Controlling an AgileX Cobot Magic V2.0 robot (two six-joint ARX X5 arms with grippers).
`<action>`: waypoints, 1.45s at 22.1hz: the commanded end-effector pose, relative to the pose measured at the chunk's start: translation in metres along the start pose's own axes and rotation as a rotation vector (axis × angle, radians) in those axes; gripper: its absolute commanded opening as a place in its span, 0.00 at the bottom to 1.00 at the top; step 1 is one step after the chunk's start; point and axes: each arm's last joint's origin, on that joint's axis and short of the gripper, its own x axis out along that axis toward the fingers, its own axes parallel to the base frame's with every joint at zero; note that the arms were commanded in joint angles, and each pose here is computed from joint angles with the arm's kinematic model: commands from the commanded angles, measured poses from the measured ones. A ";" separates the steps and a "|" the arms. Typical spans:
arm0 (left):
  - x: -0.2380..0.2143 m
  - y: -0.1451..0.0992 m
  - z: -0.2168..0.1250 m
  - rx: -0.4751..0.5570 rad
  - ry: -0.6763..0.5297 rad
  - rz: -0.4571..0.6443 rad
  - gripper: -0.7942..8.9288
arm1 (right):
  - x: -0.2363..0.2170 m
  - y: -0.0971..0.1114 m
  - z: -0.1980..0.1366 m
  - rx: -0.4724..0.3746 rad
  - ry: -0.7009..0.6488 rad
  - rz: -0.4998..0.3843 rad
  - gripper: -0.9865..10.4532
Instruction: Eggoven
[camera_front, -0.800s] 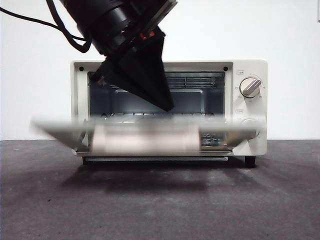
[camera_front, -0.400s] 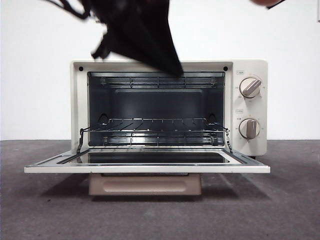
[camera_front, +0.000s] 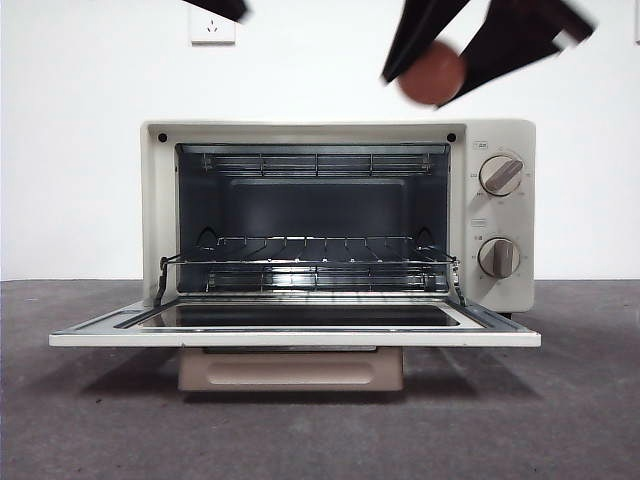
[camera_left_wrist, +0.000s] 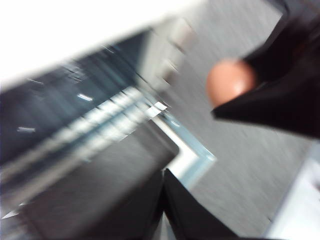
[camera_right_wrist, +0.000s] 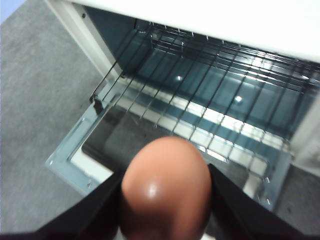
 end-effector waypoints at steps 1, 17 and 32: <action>-0.012 0.011 -0.008 -0.030 -0.012 0.043 0.09 | 0.022 -0.004 0.004 0.019 0.015 0.016 0.09; -0.043 0.069 -0.087 -0.259 -0.046 0.050 0.09 | 0.111 -0.053 -0.004 0.082 0.053 -0.067 0.09; -0.043 0.071 -0.087 -0.256 -0.060 0.054 0.09 | 0.127 -0.059 -0.012 0.091 0.101 -0.038 0.22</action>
